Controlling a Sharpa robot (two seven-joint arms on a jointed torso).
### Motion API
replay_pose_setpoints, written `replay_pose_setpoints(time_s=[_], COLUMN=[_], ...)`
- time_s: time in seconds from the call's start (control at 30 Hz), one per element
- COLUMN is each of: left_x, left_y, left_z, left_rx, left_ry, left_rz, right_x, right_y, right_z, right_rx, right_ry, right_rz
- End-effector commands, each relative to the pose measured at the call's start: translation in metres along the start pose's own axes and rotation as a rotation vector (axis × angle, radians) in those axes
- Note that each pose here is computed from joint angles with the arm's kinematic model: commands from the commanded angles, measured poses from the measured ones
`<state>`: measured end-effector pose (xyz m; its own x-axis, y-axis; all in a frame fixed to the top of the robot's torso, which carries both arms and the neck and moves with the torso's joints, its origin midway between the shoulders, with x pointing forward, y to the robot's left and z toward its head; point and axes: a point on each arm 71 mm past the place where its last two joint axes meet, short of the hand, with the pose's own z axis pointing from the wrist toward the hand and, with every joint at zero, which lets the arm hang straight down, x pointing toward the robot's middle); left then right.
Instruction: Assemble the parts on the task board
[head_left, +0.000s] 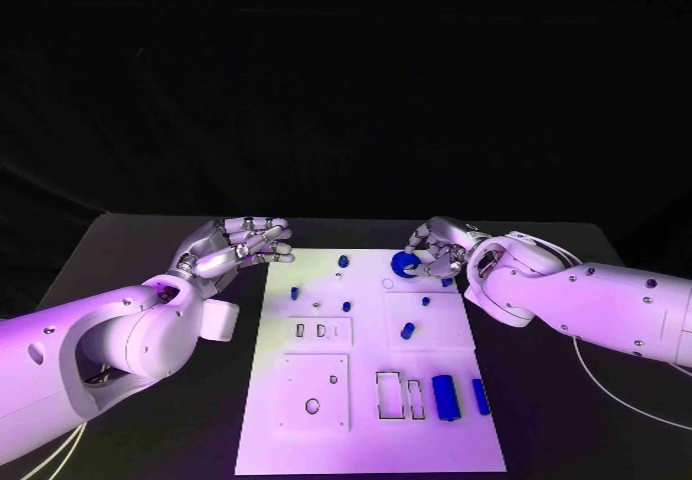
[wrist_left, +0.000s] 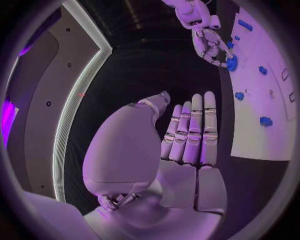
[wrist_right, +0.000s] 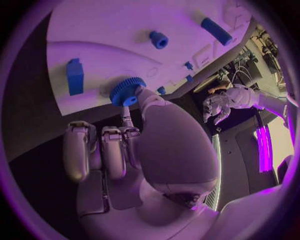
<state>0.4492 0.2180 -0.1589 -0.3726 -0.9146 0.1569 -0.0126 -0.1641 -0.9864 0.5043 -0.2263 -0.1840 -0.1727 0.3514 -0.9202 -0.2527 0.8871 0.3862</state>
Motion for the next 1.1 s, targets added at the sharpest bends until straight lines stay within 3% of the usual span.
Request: replay_pose_setpoints(time_s=[0.03,0.23,0.47,0.77,1.1], left_x=[0.0021,0.0035,0.0046,0.0064,0.0077], left_y=[-0.0010,-0.0007,-0.0004,-0.0001,0.0001], left_z=[0.0005,0.0011,0.0017,0.0023,0.0030], left_rx=[0.005,0.006,0.006,0.005,0.005], left_ry=[0.021,0.026,0.029,0.033,0.037], left_rz=[-0.008,-0.010,-0.012,-0.013,-0.012], right_x=[-0.005,0.000,0.015,0.036,0.049], right_y=[0.019,0.056,0.090,0.108,0.114], right_z=[-0.005,-0.011,-0.007,0.004,0.013], right_rx=[-0.059,-0.164,-0.252,-0.272,-0.270], right_ry=[-0.111,-0.160,-0.150,-0.119,-0.093], right_rz=[-0.070,-0.114,-0.139,-0.154,-0.166])
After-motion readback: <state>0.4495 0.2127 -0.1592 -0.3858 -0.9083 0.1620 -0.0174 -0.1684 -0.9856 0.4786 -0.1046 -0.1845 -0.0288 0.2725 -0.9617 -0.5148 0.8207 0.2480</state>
